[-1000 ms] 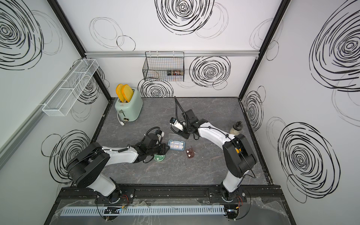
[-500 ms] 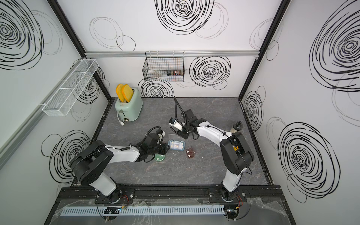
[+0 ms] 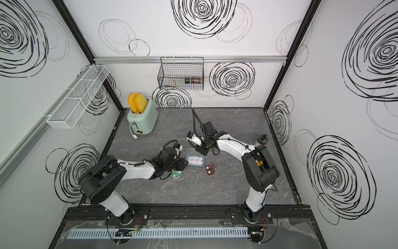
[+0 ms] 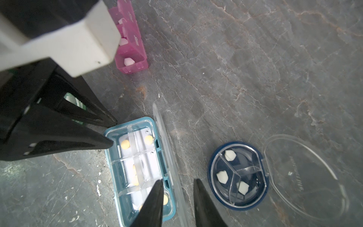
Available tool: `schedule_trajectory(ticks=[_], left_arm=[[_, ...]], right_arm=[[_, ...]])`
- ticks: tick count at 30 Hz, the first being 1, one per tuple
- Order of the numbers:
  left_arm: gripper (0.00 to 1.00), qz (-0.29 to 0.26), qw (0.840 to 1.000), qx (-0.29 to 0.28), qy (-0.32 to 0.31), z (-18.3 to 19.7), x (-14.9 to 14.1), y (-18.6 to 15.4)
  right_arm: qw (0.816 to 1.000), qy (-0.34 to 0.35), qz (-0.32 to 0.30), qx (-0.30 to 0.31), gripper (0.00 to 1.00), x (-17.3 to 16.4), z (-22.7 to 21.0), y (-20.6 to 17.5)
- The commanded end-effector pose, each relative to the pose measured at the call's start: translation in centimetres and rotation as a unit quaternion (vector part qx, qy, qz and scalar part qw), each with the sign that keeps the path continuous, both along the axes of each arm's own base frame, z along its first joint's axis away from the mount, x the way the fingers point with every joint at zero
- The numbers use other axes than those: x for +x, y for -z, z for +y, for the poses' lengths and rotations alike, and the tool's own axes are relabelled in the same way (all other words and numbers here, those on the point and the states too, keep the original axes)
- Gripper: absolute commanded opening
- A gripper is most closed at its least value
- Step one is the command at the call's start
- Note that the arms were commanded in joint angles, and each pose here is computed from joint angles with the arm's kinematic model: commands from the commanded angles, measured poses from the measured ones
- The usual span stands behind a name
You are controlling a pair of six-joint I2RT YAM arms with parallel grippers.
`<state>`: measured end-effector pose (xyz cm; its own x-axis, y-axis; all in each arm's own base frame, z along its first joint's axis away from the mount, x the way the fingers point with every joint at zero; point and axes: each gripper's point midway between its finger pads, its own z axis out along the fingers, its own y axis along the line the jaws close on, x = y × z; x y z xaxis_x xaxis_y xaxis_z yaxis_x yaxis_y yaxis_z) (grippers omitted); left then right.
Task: Close pillboxes
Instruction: Close the pillbox at the center of the board.
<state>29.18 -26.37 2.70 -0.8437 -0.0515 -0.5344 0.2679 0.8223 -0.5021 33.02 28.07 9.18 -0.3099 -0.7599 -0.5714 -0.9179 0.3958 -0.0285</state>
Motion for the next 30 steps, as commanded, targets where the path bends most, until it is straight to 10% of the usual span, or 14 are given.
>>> schedule_trajectory(ticks=[1,30], left_arm=[[0.31,-0.013,1.0,-0.01,-0.006,-0.4,1.0,-0.5],[0.3,-0.022,1.0,-0.017,-0.014,0.0,0.6,-0.6]], right_arm=[[0.999,-0.007,0.025,0.021,0.3,-0.9,0.6,-1.0],[0.994,0.029,0.098,0.039,0.24,-4.1,0.7,1.5]])
